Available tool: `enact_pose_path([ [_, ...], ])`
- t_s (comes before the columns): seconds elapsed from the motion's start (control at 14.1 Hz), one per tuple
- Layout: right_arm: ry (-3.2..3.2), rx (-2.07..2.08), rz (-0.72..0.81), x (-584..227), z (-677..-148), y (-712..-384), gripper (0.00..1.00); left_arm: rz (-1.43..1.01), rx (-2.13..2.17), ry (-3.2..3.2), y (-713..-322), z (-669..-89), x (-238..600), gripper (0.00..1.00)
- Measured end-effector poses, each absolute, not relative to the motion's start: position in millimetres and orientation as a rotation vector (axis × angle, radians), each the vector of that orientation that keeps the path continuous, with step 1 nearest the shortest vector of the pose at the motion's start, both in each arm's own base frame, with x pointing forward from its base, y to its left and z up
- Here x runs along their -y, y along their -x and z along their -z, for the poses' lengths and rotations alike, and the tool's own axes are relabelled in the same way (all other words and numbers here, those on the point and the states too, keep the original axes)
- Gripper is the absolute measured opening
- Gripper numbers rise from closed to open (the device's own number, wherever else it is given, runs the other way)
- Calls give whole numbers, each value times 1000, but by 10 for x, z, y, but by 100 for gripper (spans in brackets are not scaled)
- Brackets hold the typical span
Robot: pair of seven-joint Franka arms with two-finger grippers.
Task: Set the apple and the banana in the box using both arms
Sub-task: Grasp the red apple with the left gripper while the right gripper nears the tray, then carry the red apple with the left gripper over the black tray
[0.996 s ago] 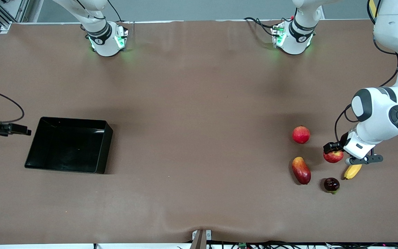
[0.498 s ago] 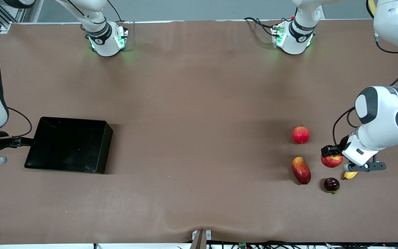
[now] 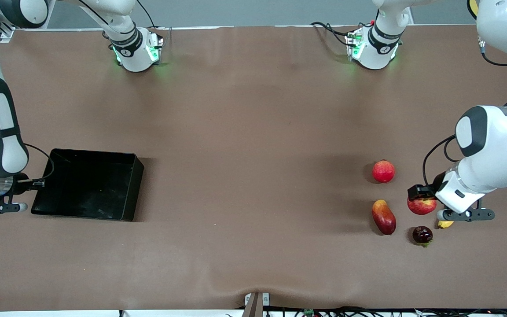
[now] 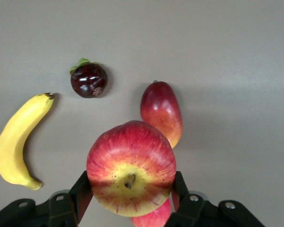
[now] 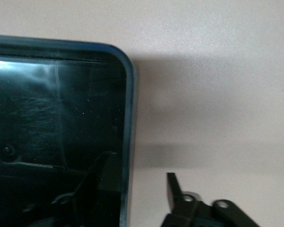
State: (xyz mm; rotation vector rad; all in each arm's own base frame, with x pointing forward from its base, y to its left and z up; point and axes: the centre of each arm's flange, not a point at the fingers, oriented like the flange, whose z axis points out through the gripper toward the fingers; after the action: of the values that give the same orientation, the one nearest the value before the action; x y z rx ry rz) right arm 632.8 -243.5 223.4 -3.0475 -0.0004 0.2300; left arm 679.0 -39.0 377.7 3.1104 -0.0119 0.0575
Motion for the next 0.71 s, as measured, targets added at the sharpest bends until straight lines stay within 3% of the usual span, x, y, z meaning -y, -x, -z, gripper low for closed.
enact_pose_path([
  [0.36, 3042, -35, -237, 2397, -2261, -6350, 5, -72, 28, -3108, -6824, -3816, 469, 71],
  [0.71, 3032, 31, -242, 2130, -2733, -6461, 4, -45, 71, -3101, -6803, -4063, 661, 71],
])
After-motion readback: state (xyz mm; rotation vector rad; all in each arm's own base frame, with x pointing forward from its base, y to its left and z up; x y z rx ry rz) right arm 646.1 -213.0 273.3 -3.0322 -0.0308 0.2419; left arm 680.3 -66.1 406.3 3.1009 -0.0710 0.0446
